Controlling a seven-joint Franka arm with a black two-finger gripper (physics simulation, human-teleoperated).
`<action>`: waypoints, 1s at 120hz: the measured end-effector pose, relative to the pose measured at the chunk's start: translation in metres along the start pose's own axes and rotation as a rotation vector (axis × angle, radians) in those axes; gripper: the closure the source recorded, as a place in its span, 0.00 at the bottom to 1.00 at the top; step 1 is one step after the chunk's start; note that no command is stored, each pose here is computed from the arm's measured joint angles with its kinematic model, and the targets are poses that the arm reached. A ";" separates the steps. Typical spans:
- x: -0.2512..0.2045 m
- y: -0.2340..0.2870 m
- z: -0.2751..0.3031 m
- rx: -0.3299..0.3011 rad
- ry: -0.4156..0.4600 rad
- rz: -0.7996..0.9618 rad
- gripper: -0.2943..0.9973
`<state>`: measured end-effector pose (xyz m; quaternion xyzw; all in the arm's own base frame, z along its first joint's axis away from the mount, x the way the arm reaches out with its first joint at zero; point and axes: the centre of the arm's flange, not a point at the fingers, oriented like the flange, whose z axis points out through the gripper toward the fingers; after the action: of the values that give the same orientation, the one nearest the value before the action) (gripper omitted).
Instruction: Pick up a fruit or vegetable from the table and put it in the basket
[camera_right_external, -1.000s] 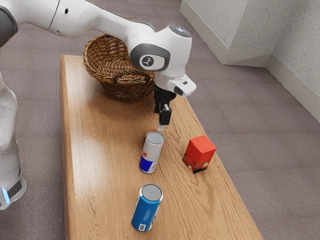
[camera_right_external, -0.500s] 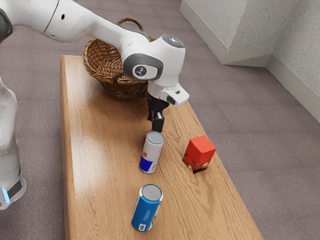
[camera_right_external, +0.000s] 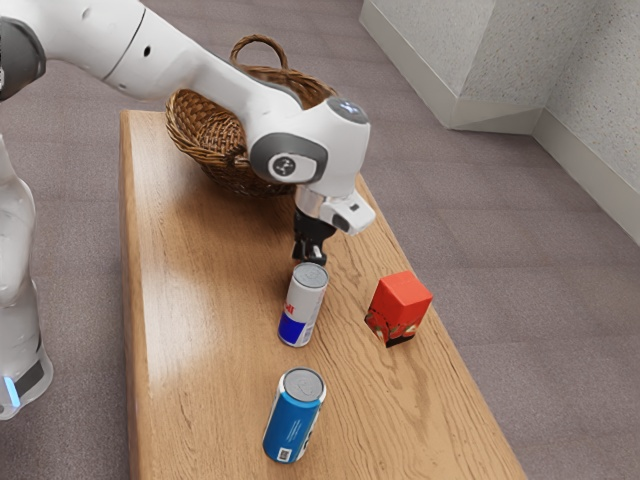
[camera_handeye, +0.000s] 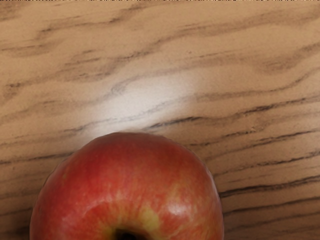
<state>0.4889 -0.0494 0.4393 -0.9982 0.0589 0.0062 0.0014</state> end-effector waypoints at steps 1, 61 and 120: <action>0.000 0.000 0.001 0.000 -0.001 0.000 0.23; 0.013 -0.008 0.023 0.098 -0.008 0.058 0.29; 0.025 0.002 -0.004 0.022 0.046 0.014 0.46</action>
<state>0.5136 -0.0541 0.4435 -0.9976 0.0659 -0.0172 0.0108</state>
